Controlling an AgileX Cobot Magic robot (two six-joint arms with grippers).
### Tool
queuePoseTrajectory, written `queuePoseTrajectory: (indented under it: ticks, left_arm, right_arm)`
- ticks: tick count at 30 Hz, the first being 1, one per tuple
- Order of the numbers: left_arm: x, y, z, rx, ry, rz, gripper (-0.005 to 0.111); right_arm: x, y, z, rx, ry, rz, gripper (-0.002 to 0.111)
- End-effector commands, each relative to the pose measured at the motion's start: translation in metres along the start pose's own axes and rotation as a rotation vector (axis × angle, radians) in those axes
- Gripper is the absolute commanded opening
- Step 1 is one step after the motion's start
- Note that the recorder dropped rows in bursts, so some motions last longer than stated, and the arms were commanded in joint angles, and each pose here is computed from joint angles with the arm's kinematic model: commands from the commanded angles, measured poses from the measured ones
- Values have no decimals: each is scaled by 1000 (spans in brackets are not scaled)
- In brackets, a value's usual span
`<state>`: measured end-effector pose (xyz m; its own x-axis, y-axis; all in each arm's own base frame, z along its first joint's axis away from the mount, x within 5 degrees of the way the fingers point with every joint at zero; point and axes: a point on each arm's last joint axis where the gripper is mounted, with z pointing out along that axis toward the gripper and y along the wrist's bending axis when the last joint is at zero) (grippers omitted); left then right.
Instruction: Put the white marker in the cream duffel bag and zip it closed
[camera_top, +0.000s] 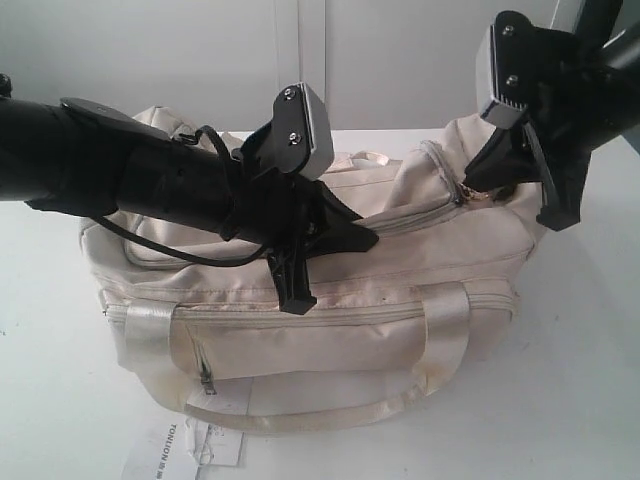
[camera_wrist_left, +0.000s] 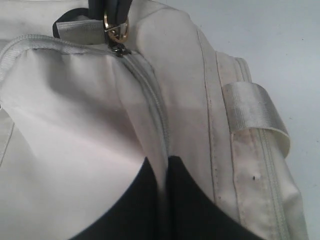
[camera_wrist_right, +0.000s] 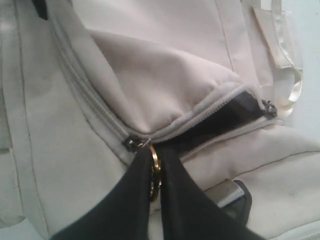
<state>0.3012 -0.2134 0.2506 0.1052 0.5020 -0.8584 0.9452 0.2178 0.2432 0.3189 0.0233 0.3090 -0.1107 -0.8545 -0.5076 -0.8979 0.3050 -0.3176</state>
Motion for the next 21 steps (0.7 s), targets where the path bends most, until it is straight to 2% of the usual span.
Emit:
queuePoseTrajectory:
  ticks: [1,5,21]
  left_arm:
    - [-4,-2,-4,11,-22,133,0]
    - [-4,-2,-4,11,-22,127,0]
    - [-6,-5,-4,37,-40,127,0]
  right_arm:
    - [3,-9,0,88,6,45,0]
    - [4,-16,-1,173,0,131,0]
    - [5,-23,-1,241,-6,180,0]
